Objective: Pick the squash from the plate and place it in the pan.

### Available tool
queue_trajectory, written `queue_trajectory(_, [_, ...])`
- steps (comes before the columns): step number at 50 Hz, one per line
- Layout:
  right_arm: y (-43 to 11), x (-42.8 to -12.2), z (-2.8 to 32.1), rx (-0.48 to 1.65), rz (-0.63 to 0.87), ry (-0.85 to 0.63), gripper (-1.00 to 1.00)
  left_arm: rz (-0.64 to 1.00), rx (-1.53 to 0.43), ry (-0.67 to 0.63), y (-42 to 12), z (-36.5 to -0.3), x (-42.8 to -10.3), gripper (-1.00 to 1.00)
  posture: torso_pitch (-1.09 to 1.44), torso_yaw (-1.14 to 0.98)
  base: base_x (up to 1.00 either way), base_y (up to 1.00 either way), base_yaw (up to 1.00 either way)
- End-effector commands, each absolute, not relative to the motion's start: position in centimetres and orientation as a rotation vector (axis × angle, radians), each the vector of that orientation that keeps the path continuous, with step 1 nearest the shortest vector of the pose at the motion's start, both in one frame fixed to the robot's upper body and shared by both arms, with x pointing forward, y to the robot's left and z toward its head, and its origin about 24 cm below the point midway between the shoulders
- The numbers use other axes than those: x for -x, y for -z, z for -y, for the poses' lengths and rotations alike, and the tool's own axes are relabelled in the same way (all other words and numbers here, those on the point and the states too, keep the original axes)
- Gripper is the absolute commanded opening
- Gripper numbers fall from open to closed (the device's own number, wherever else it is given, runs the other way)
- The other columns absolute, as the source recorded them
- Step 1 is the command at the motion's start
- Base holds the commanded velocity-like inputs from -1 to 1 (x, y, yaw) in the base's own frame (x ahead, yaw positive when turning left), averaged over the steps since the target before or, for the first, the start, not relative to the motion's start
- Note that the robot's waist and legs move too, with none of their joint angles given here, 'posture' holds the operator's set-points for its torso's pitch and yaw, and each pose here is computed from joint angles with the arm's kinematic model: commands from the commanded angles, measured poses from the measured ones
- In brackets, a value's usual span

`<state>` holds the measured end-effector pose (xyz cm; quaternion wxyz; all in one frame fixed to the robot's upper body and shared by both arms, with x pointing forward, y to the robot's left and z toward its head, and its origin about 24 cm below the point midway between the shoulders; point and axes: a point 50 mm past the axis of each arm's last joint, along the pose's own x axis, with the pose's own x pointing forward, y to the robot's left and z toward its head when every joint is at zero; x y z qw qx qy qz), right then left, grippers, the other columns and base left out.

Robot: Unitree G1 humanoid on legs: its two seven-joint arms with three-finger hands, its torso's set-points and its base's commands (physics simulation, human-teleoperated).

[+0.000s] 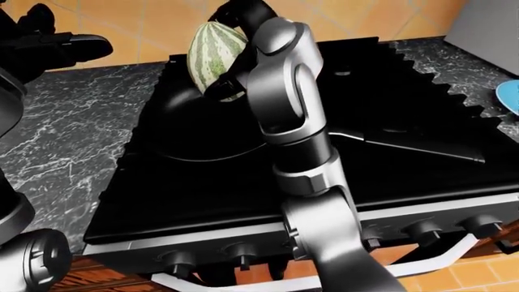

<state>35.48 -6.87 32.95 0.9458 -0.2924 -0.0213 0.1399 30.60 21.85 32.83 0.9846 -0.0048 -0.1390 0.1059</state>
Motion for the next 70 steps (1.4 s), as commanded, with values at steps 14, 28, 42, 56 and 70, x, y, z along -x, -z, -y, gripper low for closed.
queue_trajectory(14, [-34.3,-35.3,6.2,0.584,0.174,-0.277,-1.0,0.367,0.015,-0.221,-34.5,-22.0,-29.8,1.0,0.0,0.0,0.0,0.0,0.0])
queue_trajectory(28, [-33.4,-35.8,5.4,0.557,0.19,-0.296,-1.0,0.366,0.016,-0.222,-34.4,-22.0,-29.9,1.0,0.0,0.0,0.0,0.0,0.0])
queue_trajectory(42, [-32.0,-36.3,4.9,0.535,0.206,-0.308,-1.0,0.367,0.016,-0.222,-34.4,-22.0,-29.8,1.0,0.0,0.0,0.0,0.0,0.0])
queue_trajectory(56, [-30.9,-36.9,4.8,0.502,0.217,-0.3,-1.0,0.368,0.016,-0.222,-34.5,-22.0,-29.8,1.0,0.0,0.0,0.0,0.0,0.0])
queue_trajectory(70, [-29.9,-37.2,4.6,0.496,0.203,-0.31,-1.0,0.366,0.019,-0.225,-34.5,-22.1,-29.8,1.0,0.0,0.0,0.0,0.0,0.0])
